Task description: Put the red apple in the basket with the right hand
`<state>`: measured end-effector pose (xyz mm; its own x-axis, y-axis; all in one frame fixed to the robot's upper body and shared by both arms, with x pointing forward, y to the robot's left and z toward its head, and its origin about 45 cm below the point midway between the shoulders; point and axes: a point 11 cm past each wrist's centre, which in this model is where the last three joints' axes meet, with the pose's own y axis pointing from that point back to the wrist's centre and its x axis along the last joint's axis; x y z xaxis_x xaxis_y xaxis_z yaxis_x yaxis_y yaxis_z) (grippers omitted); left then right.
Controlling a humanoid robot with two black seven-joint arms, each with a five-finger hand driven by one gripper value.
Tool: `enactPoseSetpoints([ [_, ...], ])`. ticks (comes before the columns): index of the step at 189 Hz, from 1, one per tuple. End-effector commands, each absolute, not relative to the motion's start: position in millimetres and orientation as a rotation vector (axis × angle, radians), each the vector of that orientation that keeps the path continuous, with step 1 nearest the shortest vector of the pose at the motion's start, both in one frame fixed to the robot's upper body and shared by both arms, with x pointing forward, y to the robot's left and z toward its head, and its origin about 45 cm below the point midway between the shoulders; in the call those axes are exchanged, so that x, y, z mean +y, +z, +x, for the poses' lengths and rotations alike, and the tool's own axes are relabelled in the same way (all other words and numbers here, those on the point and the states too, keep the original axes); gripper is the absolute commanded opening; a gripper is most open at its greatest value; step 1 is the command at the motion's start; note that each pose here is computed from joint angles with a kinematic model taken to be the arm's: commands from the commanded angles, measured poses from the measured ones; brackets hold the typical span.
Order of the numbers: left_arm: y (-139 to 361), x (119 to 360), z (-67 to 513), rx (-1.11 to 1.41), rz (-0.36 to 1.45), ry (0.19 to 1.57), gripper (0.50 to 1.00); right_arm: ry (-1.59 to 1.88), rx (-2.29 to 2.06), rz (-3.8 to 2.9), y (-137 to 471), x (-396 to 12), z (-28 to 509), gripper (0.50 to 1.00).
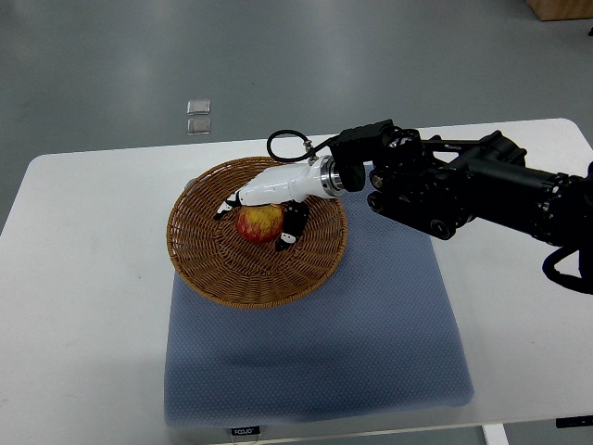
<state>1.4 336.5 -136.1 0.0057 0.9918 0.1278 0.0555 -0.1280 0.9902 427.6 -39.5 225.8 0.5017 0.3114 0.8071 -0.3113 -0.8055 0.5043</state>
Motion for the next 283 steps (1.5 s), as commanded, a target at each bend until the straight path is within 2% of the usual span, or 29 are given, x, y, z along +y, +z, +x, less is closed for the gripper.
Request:
enactPoseSetpoints([
  [1,-136,336,1,1.185,1.346,1.275,1.0,1.323,-0.006,2.134,229,-39,429,0.911],
  [70,-136,336,1,1.185,1.346,1.273,1.0,1.294,-0.196,2.291,270,-25,441,0.909],
  [114,-136,337,1,1.184,1.348,1.275,1.0,1.03,-0.548,2.55,295,-26,455,0.909],
  [115,-136,338,1,1.183,1.349,1.276,1.0,0.921,-0.668,2.589,297,-36,462,0.909],
  [135,-136,337,1,1.184,1.348,1.275,1.0,0.716,-1.005,2.575,293,-82,487,0.909],
  [145,-136,337,1,1.184,1.348,1.275,1.0,0.716,-1.005,2.575,293,-82,487,0.909],
  [146,-136,336,1,1.185,1.347,1.274,1.0,0.624,-1.184,2.537,290,-108,499,0.909],
  [152,-136,336,1,1.185,1.347,1.274,1.0,0.551,-1.286,2.516,284,-123,505,0.907],
  [161,-136,336,1,1.185,1.347,1.274,1.0,0.55,-1.286,2.516,284,-123,505,0.907],
  [162,-136,336,1,1.185,1.347,1.274,1.0,0.435,-1.435,2.485,276,-143,510,0.909],
  [204,-136,337,1,1.184,1.348,1.275,1.0,-0.005,-1.918,2.228,227,-221,510,0.907],
  [218,-136,337,1,1.184,1.348,1.275,1.0,-0.045,-1.949,2.205,222,-225,508,0.907],
  [219,-136,337,1,1.184,1.348,1.275,1.0,-0.14,-2.015,2.159,213,-233,505,0.907],
  [253,-136,335,1,1.185,1.346,1.27,1.0,-0.407,-2.123,2.092,197,-241,500,0.909],
  [283,-136,335,1,1.185,1.345,1.269,1.0,-0.463,-2.127,2.106,196,-240,499,0.911],
])
